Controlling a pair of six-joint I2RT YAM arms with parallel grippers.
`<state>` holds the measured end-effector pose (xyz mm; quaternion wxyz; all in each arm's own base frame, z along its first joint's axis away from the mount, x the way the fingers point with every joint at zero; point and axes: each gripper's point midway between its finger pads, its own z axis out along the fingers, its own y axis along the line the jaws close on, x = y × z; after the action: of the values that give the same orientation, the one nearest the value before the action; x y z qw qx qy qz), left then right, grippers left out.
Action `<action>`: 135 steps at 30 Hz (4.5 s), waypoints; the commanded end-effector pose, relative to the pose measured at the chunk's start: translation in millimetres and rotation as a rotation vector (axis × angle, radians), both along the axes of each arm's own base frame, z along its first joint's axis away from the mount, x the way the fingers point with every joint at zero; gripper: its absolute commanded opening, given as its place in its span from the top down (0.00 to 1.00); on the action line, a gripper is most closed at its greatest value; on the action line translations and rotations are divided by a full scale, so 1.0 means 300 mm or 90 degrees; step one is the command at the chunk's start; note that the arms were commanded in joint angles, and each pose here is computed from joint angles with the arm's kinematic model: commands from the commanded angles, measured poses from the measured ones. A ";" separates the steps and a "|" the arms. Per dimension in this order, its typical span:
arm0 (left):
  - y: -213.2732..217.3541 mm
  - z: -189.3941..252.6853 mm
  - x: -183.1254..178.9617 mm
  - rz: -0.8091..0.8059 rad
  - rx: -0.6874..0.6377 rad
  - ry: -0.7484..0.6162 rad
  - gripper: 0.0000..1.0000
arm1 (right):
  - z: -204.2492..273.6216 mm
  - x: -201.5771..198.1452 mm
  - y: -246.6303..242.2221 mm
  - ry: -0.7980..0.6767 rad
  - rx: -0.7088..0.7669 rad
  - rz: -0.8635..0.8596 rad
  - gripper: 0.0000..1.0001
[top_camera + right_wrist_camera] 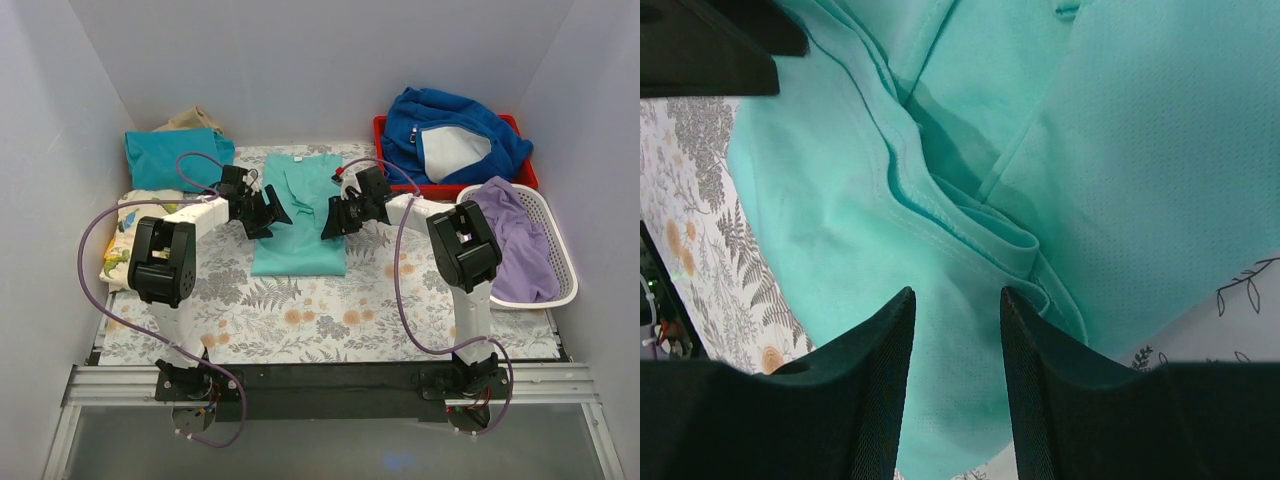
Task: Fold and stack the t-shirts
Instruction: Fold the tshirt
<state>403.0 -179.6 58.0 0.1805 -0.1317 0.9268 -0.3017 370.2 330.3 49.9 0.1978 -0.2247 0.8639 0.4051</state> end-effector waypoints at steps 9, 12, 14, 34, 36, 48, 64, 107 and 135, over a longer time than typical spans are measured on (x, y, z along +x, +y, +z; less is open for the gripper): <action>0.109 -0.051 0.104 0.050 0.135 -0.052 0.29 | -0.022 0.095 -0.018 -0.042 -0.019 -0.022 0.54; 0.148 -0.060 0.116 0.075 0.172 -0.065 0.29 | -0.019 0.111 -0.026 -0.055 -0.024 -0.023 0.54; 0.175 -0.054 0.126 0.093 0.197 -0.074 0.29 | -0.011 0.122 -0.032 -0.066 -0.026 -0.025 0.54; 0.218 0.263 -0.036 0.146 0.162 -0.166 0.13 | 0.177 0.054 -0.191 -0.152 -0.047 -0.081 0.46; 0.222 0.211 -0.106 0.151 0.151 -0.144 0.06 | 0.149 0.006 -0.208 -0.104 -0.028 -0.078 0.44; 0.244 0.148 -0.057 0.174 0.178 -0.137 0.05 | 0.137 -0.108 -0.209 -0.051 0.028 -0.048 0.42; 0.237 0.118 0.241 0.174 0.231 -0.145 0.04 | 0.128 -0.132 -0.190 -0.038 0.053 -0.037 0.42; 0.183 0.190 0.268 0.145 0.174 -0.183 0.02 | 0.355 -0.159 0.114 -0.059 0.254 0.123 0.41; 0.152 0.298 0.335 0.154 0.124 -0.227 0.02 | -0.168 -0.118 0.441 0.032 0.144 0.070 0.38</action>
<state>484.9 -138.7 100.7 0.3335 -0.1701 0.9062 -0.1963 336.9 477.1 46.4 0.1865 -0.2632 0.7534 0.5729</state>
